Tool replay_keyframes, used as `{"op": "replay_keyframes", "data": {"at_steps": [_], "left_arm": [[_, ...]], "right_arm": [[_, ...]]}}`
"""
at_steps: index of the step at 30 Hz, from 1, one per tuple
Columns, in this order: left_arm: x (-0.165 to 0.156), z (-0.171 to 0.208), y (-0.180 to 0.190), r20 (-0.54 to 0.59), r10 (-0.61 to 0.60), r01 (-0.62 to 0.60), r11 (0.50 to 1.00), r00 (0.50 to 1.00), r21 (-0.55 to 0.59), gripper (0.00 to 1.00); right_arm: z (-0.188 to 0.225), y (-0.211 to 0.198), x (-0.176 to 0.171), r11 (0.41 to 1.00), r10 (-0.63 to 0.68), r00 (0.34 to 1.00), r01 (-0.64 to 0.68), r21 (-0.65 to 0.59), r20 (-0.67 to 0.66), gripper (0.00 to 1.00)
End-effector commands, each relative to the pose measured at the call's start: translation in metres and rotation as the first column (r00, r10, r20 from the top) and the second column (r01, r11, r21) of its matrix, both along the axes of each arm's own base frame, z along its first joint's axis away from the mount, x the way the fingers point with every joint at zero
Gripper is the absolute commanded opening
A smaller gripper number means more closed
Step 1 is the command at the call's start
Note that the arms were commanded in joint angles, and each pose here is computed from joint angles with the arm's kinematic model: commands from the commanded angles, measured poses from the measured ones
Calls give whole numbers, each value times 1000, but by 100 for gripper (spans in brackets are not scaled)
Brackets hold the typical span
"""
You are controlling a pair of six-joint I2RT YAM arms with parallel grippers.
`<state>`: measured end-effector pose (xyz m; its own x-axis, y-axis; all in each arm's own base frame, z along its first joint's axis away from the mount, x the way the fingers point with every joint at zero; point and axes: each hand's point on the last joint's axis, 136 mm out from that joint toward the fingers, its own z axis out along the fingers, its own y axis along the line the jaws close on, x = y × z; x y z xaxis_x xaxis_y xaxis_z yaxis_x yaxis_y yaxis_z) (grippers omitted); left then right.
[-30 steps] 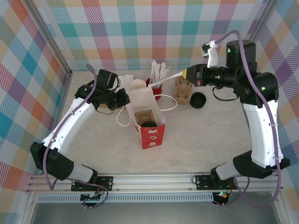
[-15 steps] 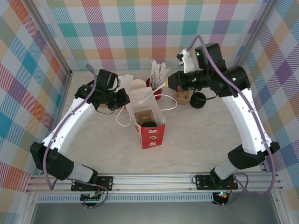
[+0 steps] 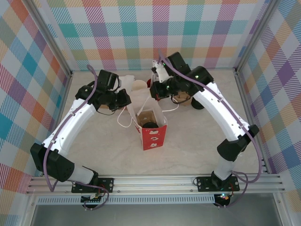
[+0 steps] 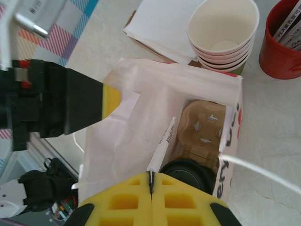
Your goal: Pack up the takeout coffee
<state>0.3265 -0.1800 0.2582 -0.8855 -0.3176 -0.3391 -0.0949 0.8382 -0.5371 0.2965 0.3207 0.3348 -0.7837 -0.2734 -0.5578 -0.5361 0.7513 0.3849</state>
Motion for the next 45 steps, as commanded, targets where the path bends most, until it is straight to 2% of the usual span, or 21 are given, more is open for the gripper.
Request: {"op": "replay_keyframes", "data": {"at_steps": [1, 15, 22, 31, 41, 45], "left_arm": [[3, 1, -1, 4, 5, -5, 1000, 1000, -30, 10], [4, 0, -3, -1, 1, -1, 999, 1000, -34, 10], [3, -1, -3, -2, 1, -2, 999, 1000, -35, 10], [3, -3, -2, -2, -1, 1, 1000, 1000, -29, 10], [6, -5, -4, -3, -4, 4, 999, 1000, -32, 13], [6, -5, -3, -3, -3, 3, 1000, 1000, -30, 17]], "right_arm": [[-10, 9, 5, 999, 16, 1000, -15, -36, 26, 2], [-65, 32, 13, 990, 50, 997, -56, -128, -50, 3], [-78, 35, 13, 987, 57, 995, -68, -144, -76, 6], [-50, 32, 13, 990, 65, 998, -68, -121, -27, 25], [-22, 21, 9, 991, 69, 997, -64, -120, 33, 71], [-13, 16, 5, 991, 69, 996, -63, -116, 48, 81]]}}
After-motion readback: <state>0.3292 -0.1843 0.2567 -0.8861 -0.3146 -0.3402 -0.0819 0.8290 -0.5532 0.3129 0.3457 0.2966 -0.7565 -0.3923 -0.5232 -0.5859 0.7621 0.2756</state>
